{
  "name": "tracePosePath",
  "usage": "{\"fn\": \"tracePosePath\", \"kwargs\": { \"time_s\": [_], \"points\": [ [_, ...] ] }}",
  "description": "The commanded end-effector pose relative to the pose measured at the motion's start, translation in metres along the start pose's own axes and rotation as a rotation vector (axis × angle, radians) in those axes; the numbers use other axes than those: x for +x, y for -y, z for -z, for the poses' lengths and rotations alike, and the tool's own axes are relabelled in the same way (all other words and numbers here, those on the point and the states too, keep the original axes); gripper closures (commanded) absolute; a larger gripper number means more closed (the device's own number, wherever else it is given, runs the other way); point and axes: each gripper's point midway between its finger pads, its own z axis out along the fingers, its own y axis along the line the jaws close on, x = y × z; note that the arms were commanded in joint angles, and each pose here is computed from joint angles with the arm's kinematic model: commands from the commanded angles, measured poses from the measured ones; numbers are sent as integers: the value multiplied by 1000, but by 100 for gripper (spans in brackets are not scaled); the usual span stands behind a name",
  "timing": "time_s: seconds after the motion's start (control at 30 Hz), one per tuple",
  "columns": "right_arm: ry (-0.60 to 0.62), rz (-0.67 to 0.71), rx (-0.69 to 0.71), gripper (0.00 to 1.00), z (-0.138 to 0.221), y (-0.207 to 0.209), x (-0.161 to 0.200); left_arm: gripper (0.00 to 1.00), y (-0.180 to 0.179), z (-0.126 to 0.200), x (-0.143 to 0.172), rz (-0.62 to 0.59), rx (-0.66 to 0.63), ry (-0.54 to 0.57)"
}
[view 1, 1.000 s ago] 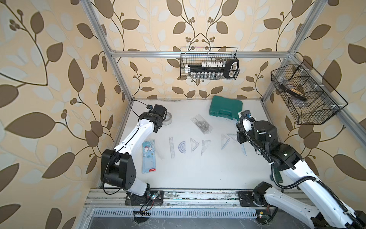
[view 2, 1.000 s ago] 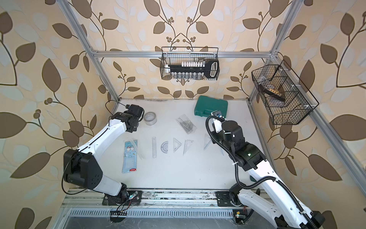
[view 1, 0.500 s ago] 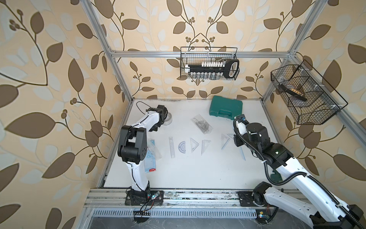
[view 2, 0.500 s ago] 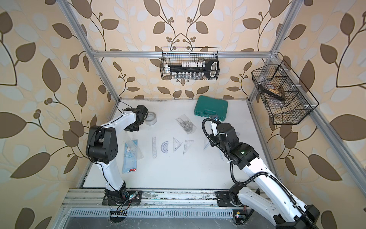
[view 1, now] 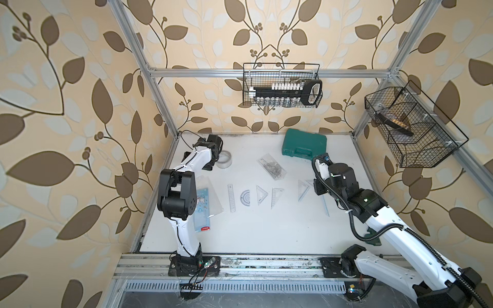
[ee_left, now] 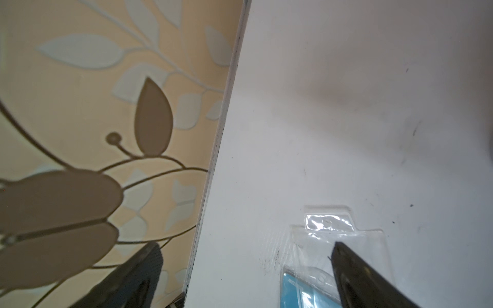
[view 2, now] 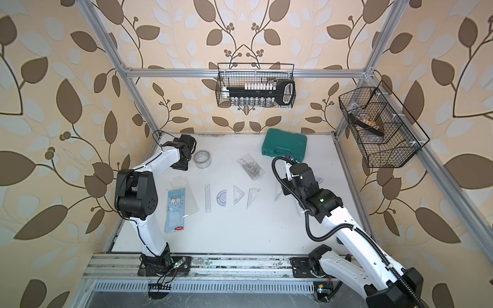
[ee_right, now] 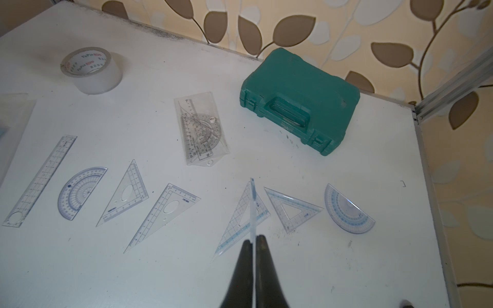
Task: Open the ruler set and take out the ruler
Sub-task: Place the ruler set bag at the center of the board, then place the ruler at the center of the board.
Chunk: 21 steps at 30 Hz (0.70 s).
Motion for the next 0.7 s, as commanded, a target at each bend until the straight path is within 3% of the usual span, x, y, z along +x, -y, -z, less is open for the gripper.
{"fn": "tracePosePath", "kwargs": {
  "time_s": [0.0,0.23,0.43,0.67],
  "points": [
    [-86,-88,101,100,-18,23,26,1,-29,63,-29,178,163,187],
    [-245,-298,358,100,-42,88,74,1,-37,158,-41,368,589,462],
    [-367,-272,553,100,-50,120,100,1,-20,205,-43,358,851,521],
    [-532,-239,662,100,-60,152,138,1,-1,234,-42,346,1053,576]
  ]
}}
